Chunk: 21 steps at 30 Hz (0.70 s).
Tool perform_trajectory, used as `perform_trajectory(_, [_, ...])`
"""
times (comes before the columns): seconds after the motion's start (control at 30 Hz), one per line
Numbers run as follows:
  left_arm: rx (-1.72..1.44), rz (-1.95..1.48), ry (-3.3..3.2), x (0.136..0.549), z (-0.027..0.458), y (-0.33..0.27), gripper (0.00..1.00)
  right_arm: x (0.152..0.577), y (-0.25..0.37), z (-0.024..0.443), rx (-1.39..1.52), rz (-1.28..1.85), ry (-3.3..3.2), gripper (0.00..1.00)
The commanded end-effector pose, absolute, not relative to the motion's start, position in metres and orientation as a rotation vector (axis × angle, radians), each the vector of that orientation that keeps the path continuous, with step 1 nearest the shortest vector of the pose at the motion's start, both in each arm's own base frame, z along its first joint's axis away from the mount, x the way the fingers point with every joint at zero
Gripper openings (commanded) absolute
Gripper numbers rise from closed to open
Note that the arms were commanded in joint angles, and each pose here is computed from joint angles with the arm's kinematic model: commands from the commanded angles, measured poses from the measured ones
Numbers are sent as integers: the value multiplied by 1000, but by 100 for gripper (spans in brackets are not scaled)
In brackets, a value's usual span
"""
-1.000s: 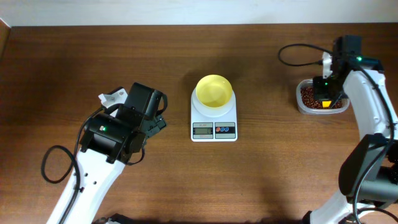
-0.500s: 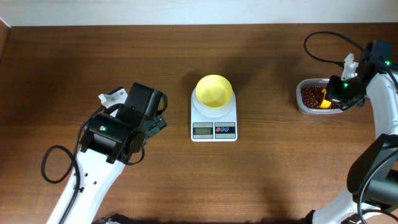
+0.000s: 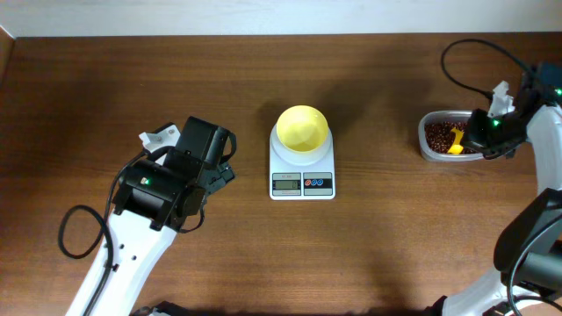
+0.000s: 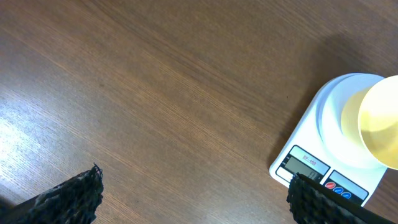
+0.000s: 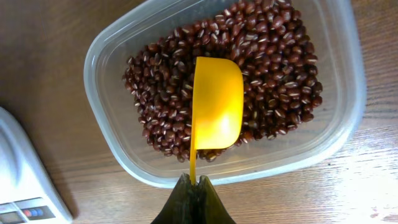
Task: Scoop item into bowl and weigh 50g on scale
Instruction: 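Drag the scoop through the red beans with the right gripper and lift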
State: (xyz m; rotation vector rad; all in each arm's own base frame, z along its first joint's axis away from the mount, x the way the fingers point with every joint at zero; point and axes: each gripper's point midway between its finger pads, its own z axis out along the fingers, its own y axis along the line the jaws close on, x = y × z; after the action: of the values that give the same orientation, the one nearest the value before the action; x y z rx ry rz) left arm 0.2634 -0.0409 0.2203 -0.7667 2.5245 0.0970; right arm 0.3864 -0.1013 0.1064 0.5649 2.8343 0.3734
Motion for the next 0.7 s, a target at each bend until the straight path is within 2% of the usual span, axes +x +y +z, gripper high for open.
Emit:
perform_trajectory(0.0, [-771, 99, 2508, 263, 224, -38, 99, 384, -108, 102, 695, 477, 2810, 4])
perform_trajectory(0.23, [-771, 99, 2508, 263, 224, -38, 99, 384, -103, 73, 716, 523, 2871, 4])
perform_trajectory(0.37, [-771, 99, 2508, 263, 224, -38, 99, 383, -91, 78, 697, 630, 2863, 4])
perform_trajectory(0.67, [-771, 99, 2508, 263, 224, -38, 99, 382, -88, 92, 689, 666, 2869, 4])
